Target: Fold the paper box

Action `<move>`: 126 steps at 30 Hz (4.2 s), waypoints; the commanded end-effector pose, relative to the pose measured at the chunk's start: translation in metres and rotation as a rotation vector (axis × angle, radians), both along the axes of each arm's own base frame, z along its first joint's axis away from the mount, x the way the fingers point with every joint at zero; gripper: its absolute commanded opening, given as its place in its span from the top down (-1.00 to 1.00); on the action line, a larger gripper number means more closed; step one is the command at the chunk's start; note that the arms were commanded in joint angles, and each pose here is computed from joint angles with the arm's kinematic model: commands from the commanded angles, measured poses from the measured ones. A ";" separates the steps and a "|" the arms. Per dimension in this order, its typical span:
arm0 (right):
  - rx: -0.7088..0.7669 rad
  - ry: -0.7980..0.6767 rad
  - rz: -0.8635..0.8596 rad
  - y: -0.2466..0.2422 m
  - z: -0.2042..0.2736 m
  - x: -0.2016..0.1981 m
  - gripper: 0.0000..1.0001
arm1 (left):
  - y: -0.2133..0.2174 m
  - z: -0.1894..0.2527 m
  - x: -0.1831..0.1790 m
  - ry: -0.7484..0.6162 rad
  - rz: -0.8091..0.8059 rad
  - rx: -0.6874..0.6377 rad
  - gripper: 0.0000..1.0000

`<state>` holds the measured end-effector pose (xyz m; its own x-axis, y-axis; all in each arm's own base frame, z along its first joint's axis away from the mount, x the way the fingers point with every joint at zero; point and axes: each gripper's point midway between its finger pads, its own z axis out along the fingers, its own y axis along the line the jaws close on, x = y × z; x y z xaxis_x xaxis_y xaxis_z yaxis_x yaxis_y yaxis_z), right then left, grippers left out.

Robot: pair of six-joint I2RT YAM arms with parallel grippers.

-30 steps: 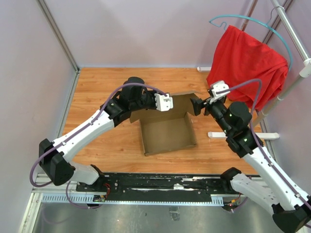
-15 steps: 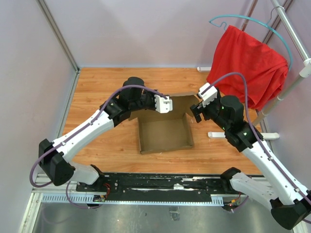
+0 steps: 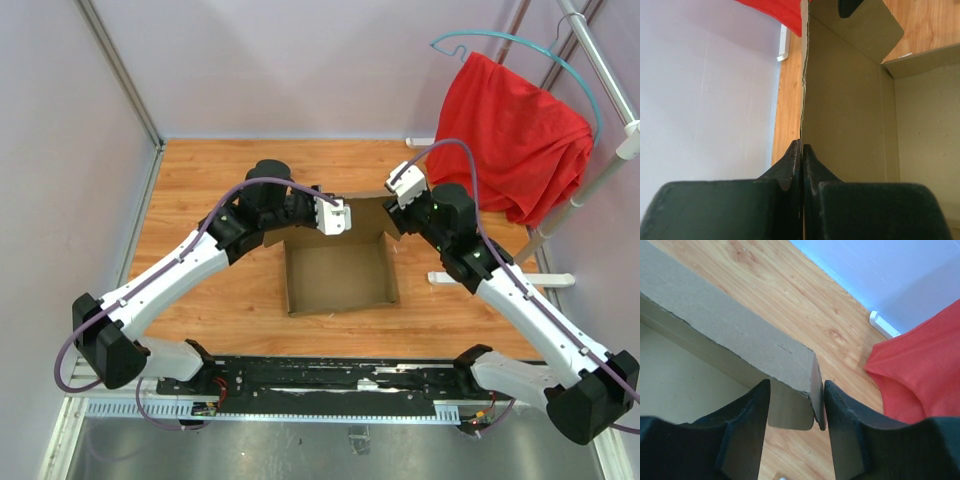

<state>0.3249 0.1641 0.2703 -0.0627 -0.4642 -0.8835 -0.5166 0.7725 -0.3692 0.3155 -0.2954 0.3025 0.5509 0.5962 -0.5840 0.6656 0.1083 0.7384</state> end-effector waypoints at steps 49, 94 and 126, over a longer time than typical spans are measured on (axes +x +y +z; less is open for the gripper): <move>0.212 0.114 -0.235 -0.031 0.010 0.058 0.99 | 0.204 -0.084 0.080 0.666 1.242 -1.194 -0.24; 0.291 0.279 -0.070 0.014 -0.030 0.020 0.98 | 0.082 -0.131 0.060 0.757 1.107 -1.068 0.34; 0.322 -0.214 0.067 0.026 0.060 0.052 0.98 | 0.114 0.060 0.000 0.302 0.691 -0.959 -0.38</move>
<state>0.3816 0.1819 0.2804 -0.1074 -0.2290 -0.9675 -0.5150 0.8452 -0.1429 0.3069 -0.1633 0.3365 -0.0317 -0.1076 -0.9937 0.3072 0.9450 -0.1121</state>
